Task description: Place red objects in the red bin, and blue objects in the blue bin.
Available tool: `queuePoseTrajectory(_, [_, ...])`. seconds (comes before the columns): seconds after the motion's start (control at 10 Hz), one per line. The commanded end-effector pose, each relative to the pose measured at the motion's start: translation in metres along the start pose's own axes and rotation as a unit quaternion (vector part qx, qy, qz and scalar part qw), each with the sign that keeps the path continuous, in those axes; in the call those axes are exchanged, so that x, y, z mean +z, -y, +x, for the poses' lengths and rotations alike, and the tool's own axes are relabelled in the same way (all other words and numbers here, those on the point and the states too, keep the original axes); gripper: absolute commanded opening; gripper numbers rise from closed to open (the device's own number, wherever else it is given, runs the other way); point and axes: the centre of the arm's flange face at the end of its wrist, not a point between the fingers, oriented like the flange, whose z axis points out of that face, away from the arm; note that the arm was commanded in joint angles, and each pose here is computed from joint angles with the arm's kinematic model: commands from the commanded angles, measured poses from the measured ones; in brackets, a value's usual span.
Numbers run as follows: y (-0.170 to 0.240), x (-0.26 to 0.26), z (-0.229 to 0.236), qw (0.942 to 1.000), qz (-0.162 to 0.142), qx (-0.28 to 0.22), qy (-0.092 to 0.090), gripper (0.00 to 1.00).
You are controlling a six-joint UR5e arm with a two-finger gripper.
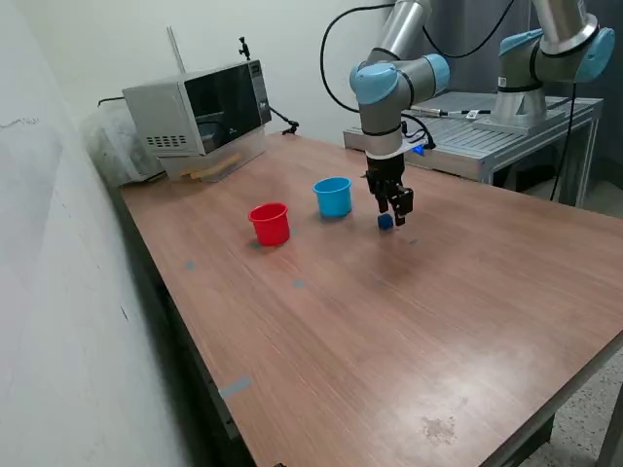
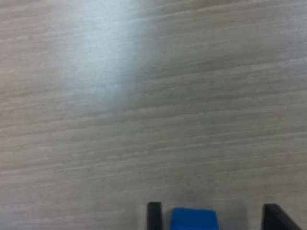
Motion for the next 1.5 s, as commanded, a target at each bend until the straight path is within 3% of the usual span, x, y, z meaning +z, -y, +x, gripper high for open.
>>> queuePoseTrajectory(0.0, [0.0,0.003,0.0,1.0,0.003,0.0,0.001,0.0])
queuePoseTrajectory(0.4, [-0.002,0.001,0.0,1.0,0.0,-0.001,0.001,0.0])
queuePoseTrajectory(0.6, [-0.001,-0.038,-0.008,0.9996,-0.028,0.004,-0.002,0.0])
queuePoseTrajectory(0.7, [0.007,-0.056,-0.012,0.9999,-0.017,0.0,0.0,0.0])
queuePoseTrajectory(0.8, [0.009,-0.071,-0.023,0.9998,-0.021,0.006,-0.001,0.0])
queuePoseTrajectory(1.1, [-0.006,-0.089,-0.113,0.9965,-0.032,0.076,-0.003,0.0])
queuePoseTrajectory(1.4, [-0.01,-0.091,-0.155,0.9957,-0.033,0.087,-0.003,0.0])
